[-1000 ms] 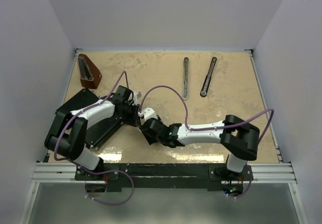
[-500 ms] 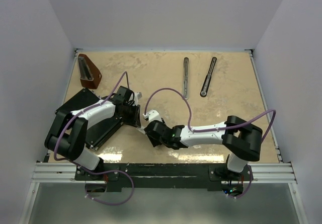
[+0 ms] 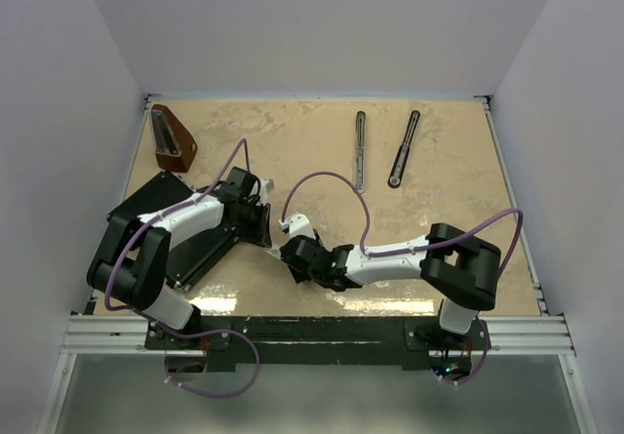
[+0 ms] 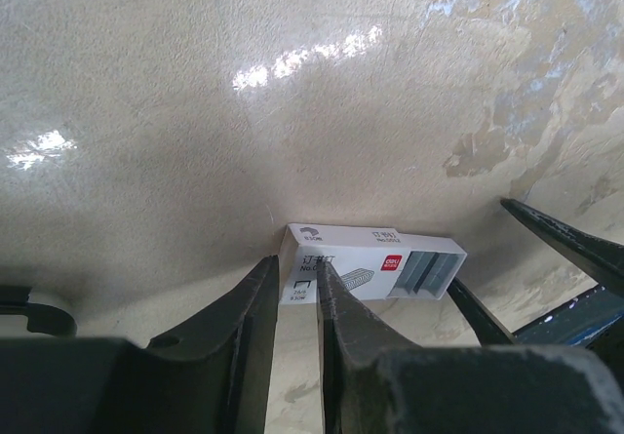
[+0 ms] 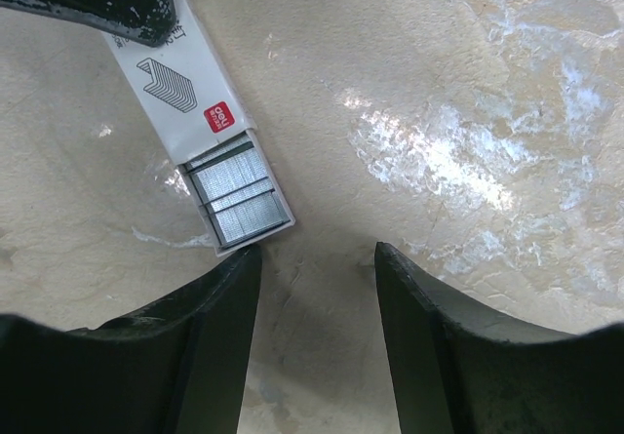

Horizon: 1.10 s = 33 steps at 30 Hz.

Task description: Unload the staples from the stapler

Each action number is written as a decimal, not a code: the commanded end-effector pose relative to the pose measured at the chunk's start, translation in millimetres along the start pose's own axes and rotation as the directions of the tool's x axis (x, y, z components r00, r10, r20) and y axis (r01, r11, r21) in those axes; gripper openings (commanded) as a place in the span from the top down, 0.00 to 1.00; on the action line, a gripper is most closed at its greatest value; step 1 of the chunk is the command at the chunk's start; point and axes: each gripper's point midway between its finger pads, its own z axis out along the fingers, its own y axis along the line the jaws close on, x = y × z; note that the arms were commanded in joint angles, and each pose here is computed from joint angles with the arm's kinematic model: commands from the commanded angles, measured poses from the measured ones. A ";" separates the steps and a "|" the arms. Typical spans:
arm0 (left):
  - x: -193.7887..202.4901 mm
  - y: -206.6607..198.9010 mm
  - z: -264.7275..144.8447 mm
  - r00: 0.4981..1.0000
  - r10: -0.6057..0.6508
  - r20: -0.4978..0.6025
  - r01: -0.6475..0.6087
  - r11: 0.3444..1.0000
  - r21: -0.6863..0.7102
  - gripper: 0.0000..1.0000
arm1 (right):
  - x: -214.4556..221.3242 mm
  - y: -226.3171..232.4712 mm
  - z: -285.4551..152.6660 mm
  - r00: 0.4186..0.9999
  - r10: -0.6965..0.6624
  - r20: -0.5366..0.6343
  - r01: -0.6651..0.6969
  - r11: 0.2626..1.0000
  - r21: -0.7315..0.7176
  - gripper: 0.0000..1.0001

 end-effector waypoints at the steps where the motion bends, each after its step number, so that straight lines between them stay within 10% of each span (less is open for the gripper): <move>1: -1.7 -3.3 1.6 1.000 0.025 0.001 -0.025 1.000 0.018 0.74 | -10.5 -2.2 10.2 0.999 0.025 0.048 -0.027 0.999 0.033 0.46; 33: 3.0 -23.0 1.9 1.000 0.023 -0.015 -0.021 0.990 0.138 0.75 | -19.0 0.1 44.4 0.989 0.109 0.099 -0.111 0.994 0.011 0.46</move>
